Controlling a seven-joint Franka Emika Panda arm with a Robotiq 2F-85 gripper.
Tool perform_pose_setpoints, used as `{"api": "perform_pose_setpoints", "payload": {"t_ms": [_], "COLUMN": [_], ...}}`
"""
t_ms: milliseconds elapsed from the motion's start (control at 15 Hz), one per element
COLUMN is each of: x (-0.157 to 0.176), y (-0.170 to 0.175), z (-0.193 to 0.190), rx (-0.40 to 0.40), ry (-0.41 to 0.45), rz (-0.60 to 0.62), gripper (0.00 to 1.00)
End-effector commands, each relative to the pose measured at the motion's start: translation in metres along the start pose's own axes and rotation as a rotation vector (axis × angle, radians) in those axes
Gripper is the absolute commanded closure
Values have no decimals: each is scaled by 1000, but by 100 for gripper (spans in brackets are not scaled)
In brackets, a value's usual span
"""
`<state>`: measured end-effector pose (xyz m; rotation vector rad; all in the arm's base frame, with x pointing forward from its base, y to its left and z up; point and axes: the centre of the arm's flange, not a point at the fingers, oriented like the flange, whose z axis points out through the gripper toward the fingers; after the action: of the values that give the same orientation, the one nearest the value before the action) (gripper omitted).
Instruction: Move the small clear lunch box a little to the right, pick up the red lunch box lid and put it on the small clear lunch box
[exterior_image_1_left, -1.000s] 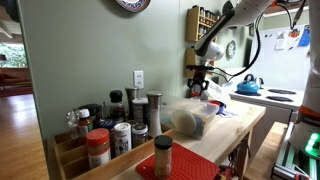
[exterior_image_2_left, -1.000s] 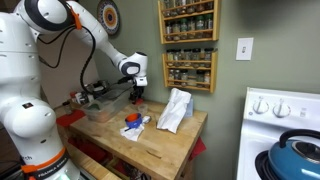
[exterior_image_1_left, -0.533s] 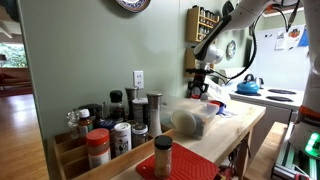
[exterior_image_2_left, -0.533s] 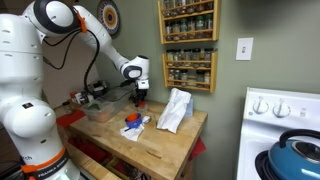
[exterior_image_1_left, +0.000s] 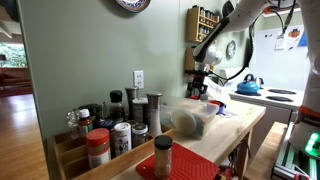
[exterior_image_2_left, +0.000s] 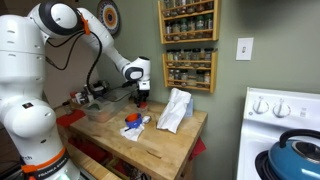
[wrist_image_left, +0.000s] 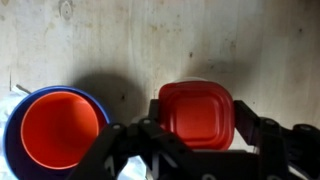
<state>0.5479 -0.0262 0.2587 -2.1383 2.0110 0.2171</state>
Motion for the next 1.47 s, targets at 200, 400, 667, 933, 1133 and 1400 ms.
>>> {"api": "perform_pose_setpoints", "payload": {"t_ms": [200, 400, 667, 933, 1133, 1400], "x": [4, 4, 3, -3, -8, -12], "y": [-8, -9, -8, -8, -8, -8], "z": [7, 9, 8, 9, 11, 14], "rx": [-3, -9, -17, -44, -66, -90], "ry": [24, 23, 25, 49, 69, 93], "rz": [40, 44, 34, -16, -61, -96], "gripper": [51, 51, 51, 51, 51, 51]}}
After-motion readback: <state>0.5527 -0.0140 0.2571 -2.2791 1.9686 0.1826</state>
